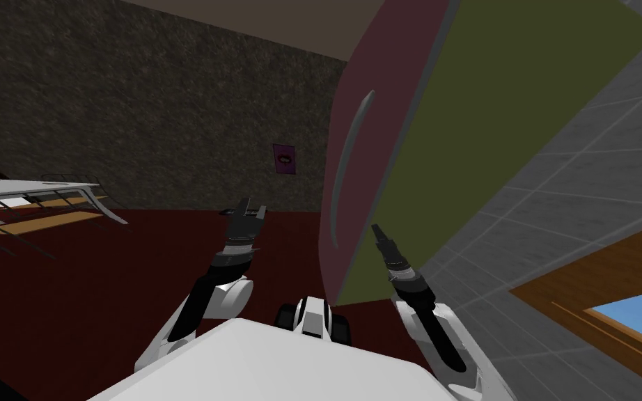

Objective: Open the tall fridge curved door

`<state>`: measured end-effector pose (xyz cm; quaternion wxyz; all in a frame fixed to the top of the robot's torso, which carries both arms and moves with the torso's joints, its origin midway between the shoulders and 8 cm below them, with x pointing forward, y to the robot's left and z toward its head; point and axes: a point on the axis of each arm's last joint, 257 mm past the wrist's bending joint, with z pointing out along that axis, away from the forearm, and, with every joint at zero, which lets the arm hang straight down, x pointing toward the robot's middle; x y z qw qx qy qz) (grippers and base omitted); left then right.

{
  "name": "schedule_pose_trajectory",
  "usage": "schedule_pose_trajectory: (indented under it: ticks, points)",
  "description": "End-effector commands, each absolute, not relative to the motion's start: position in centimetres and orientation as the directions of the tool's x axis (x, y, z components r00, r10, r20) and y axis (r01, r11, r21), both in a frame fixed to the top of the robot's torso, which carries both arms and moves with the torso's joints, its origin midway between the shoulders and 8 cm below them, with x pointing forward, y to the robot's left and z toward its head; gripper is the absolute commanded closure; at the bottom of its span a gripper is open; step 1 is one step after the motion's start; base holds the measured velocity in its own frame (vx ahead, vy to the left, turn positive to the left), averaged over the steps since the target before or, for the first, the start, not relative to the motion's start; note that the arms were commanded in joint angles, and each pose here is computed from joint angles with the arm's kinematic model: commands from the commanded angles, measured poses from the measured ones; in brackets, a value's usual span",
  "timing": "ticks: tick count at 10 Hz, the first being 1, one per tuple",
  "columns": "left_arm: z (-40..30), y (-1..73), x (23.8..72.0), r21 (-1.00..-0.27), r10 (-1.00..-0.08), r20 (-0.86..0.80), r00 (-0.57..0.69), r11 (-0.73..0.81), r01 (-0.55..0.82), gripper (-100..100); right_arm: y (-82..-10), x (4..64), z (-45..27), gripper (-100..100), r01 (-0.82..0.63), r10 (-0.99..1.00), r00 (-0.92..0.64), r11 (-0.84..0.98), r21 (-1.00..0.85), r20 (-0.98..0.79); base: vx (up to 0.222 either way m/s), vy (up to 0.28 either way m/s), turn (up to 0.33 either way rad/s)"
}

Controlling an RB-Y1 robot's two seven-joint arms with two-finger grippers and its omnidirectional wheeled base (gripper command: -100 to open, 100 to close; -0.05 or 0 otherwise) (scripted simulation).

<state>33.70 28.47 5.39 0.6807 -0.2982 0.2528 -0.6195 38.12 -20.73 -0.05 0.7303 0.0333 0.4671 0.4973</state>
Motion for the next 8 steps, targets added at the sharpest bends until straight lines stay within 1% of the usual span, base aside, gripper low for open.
schedule_pose_trajectory:
  ticks: [1, 2, 3, 4, 7, 8]
  points:
    - [5.4, 28.5, 33.7, -0.719, -0.994, 0.025, 0.105, 0.055, 0.693, 0, -19.7, 39.2, -1.0, -100, -0.705, 0.661, 0.077, 0.566, 0.427, -0.747, -0.047, 0.066, 0.097]
    - [5.4, 28.5, 33.7, -0.719, -0.994, 0.025, 0.105, 0.054, 0.693, 0, -19.6, 39.2, -1.1, -100, -0.704, 0.649, 0.080, 0.574, 0.418, -0.756, -0.043, 0.059, 0.093]
    - [5.4, 28.5, 33.7, -0.719, -0.994, 0.025, 0.105, 0.055, 0.693, 0, -19.3, 39.9, -1.6, -100, -0.711, 0.583, 0.090, 0.605, 0.358, -0.807, -0.046, 0.059, 0.151]
    - [5.4, 28.5, 33.7, -0.719, -0.994, 0.025, 0.105, 0.054, 0.693, 0, -19.1, 40.0, -1.8, -100, -0.709, 0.567, 0.094, 0.615, 0.345, -0.818, -0.044, 0.047, 0.075]
    - [5.4, 28.5, 33.7, -0.719, -0.994, 0.025, 0.105, 0.055, 0.693, 0, -18.7, 41.6, -2.9, -100, -0.715, 0.402, 0.130, 0.671, 0.195, -0.906, -0.040, 0.060, 0.129]
    - [5.4, 28.5, 33.7, -0.719, -0.994, 0.025, 0.105, 0.055, 0.693, 0, -18.6, 41.6, -3.2, -100, -0.713, 0.374, 0.134, 0.680, 0.172, -0.918, -0.020, 0.049, 0.081]
